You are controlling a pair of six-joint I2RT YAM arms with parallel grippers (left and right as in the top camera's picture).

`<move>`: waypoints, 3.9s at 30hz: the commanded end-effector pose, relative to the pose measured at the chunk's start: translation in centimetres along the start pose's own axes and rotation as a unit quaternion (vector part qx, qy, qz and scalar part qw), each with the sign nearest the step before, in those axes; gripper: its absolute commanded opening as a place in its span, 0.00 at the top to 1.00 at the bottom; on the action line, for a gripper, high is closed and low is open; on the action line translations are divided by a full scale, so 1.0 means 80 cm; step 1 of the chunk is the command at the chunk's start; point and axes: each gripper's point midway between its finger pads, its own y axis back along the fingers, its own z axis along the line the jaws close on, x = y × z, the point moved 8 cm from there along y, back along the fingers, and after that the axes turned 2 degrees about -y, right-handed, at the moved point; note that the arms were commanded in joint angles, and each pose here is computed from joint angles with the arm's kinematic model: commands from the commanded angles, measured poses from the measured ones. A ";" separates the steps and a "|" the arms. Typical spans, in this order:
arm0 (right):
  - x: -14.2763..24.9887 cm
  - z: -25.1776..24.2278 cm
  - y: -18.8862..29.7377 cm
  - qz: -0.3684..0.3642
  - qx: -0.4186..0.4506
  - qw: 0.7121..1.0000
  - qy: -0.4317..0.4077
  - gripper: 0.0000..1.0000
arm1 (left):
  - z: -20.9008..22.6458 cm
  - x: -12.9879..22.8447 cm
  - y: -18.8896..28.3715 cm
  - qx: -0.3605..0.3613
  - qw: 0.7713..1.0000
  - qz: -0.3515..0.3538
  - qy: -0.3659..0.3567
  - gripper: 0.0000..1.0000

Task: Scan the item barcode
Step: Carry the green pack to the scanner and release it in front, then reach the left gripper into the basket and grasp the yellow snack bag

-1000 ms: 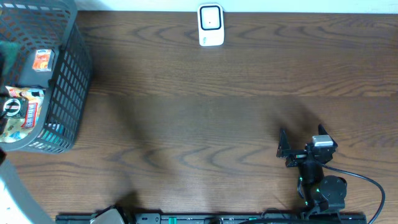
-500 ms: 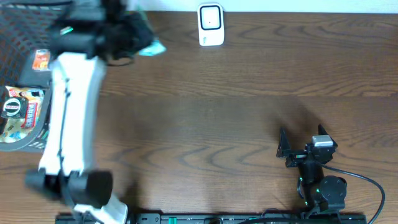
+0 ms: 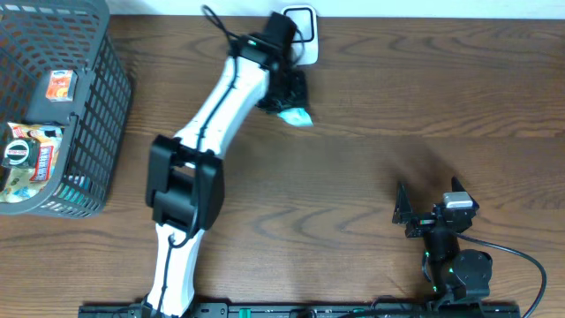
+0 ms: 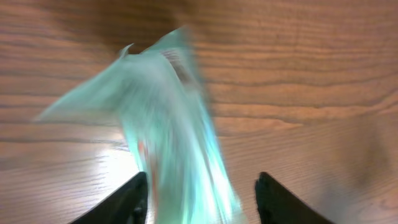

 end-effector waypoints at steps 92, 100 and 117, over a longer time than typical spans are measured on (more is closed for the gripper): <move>0.001 -0.002 0.000 0.000 0.006 1.000 0.000 0.01 | 0.559 0.168 0.259 -0.304 0.785 -0.089 0.532 0.17; 0.001 -0.002 0.000 0.000 0.006 1.000 0.000 0.01 | 0.576 0.175 0.216 -0.298 0.787 -0.028 0.540 0.17; 0.001 -0.002 0.000 0.000 0.006 1.000 0.000 0.01 | 0.589 0.177 0.189 -0.294 0.787 -0.001 0.543 0.91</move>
